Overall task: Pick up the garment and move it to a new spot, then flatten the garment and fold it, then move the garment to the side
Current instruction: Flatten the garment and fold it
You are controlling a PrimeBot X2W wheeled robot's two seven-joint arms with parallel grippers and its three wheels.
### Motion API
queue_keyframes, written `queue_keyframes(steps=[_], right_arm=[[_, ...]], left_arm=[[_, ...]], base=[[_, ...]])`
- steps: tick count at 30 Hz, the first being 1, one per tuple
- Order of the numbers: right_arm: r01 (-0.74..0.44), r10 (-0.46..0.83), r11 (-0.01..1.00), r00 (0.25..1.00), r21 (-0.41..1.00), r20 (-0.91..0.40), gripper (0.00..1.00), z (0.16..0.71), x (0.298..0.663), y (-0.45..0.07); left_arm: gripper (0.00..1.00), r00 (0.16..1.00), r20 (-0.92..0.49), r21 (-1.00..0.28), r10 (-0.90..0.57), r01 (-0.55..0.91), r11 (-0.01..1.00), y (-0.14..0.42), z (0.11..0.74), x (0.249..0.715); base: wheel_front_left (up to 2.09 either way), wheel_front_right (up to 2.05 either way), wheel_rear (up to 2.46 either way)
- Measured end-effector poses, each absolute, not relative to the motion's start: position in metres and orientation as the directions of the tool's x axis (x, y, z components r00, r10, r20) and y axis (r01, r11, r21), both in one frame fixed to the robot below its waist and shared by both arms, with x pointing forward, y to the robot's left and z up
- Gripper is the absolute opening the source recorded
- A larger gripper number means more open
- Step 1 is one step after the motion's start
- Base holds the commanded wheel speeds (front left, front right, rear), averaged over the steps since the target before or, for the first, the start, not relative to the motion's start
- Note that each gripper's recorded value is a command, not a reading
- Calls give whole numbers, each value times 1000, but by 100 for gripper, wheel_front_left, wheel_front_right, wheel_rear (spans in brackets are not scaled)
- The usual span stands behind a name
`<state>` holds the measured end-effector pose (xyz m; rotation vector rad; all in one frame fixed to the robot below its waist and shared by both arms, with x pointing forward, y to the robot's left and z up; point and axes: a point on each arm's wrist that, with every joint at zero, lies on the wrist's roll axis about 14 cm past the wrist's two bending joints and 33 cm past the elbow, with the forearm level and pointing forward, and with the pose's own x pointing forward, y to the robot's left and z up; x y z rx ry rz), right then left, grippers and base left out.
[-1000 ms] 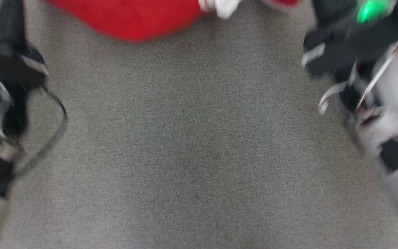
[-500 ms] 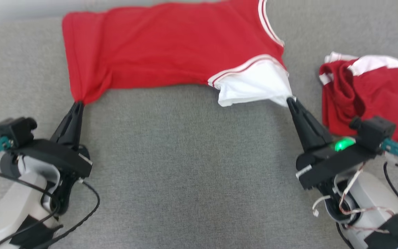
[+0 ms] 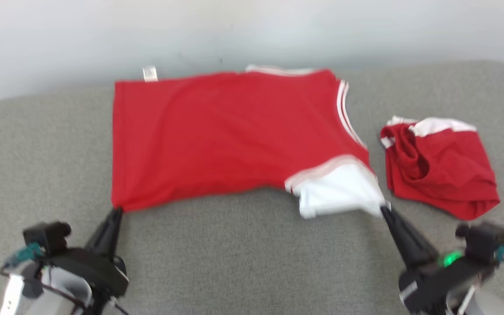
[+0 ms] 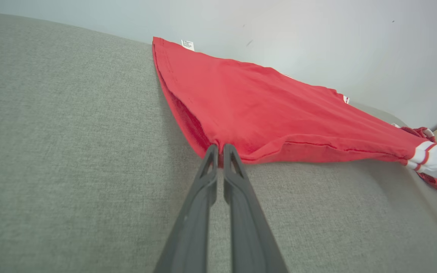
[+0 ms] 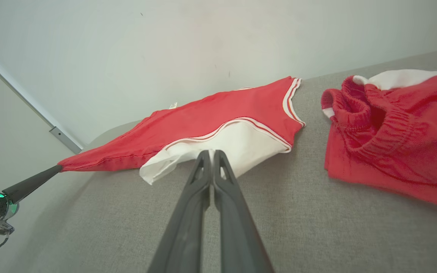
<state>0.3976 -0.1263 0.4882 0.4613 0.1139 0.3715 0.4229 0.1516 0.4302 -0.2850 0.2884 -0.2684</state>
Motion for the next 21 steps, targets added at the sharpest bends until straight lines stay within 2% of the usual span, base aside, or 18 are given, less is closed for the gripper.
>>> queue_keyframes(steps=[13,21], right_arm=[[-293,420,845,881,446,-217,0,452,310,-136],[-265,417,856,862,444,-289,0,442,292,-136]], left_arm=[[0,889,-317,-300,-330,236,924,146,402,331],[0,894,-300,-315,-332,235,919,145,404,315]], base=[[0,0,0],[0,0,0]])
